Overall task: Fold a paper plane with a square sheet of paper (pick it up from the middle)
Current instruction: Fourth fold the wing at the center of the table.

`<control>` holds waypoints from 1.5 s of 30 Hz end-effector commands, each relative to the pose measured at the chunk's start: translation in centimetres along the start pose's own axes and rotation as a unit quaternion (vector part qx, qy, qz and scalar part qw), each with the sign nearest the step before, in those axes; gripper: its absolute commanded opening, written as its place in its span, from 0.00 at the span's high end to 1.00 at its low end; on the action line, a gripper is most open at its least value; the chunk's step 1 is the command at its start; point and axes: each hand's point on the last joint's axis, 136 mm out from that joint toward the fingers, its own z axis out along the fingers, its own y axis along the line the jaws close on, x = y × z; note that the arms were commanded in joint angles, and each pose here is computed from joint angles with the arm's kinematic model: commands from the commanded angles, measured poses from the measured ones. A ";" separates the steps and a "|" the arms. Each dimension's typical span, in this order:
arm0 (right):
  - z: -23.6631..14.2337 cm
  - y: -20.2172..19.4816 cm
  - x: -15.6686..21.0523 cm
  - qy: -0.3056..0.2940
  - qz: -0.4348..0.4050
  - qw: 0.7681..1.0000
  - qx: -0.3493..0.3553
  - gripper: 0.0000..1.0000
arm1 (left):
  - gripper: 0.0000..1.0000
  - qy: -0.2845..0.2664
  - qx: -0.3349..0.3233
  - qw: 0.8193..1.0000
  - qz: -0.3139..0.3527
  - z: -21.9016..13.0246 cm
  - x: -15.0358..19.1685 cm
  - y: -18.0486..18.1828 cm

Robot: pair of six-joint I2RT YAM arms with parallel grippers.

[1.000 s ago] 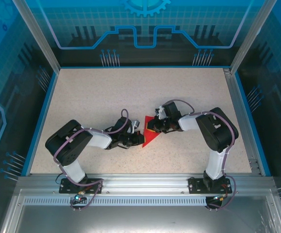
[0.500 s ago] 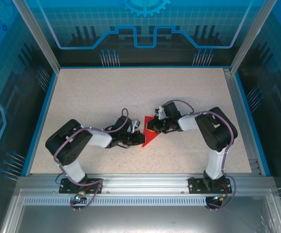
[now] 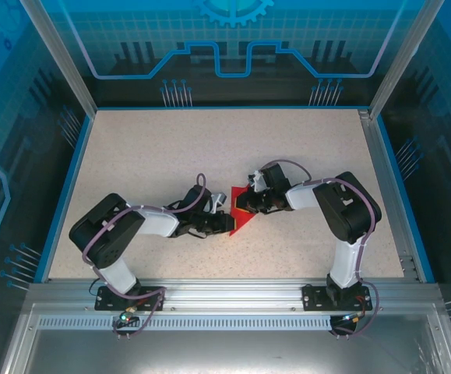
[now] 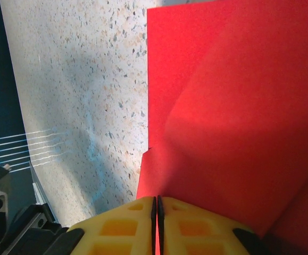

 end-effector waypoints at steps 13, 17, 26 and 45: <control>0.6 -4.2 2.4 0.026 0.026 0.998 0.060 0.88 | 0.78 0.016 -0.004 1.000 -0.005 -0.2 0.6 -0.1; 0.6 -4.3 2.6 0.028 0.026 0.997 0.061 0.88 | 0.72 0.008 -0.002 1.000 -0.006 -0.5 0.1 -0.3; 0.6 -4.5 2.7 0.028 0.027 0.997 0.062 0.88 | 0.69 -0.008 0.000 1.000 -0.013 -0.8 -1.2 -0.6; 0.8 -4.9 2.9 0.030 0.029 0.997 0.067 0.88 | 0.99 0.025 -0.003 0.999 -0.022 0.1 0.2 0.6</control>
